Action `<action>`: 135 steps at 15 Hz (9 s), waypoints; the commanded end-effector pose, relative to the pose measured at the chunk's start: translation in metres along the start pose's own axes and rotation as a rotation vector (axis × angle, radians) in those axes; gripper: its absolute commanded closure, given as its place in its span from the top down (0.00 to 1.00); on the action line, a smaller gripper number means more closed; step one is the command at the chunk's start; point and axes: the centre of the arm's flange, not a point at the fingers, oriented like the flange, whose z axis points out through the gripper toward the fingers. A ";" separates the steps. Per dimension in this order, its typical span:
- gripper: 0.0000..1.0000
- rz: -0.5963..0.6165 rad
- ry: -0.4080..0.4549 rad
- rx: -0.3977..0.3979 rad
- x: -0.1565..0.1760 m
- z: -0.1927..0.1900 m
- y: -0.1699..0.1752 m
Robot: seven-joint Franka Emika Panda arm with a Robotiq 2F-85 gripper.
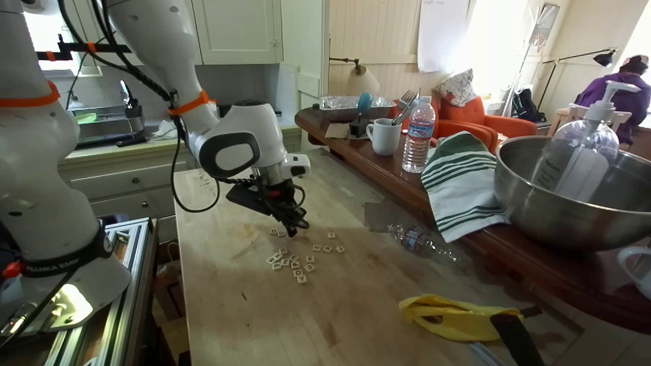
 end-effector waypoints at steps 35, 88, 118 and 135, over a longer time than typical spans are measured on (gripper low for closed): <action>0.00 0.013 -0.109 0.120 -0.026 0.012 -0.027; 0.00 -0.006 -0.014 0.072 -0.007 -0.022 -0.049; 0.00 0.464 -0.034 0.111 -0.022 -0.002 -0.038; 0.00 0.272 -0.001 0.078 -0.023 -0.016 -0.038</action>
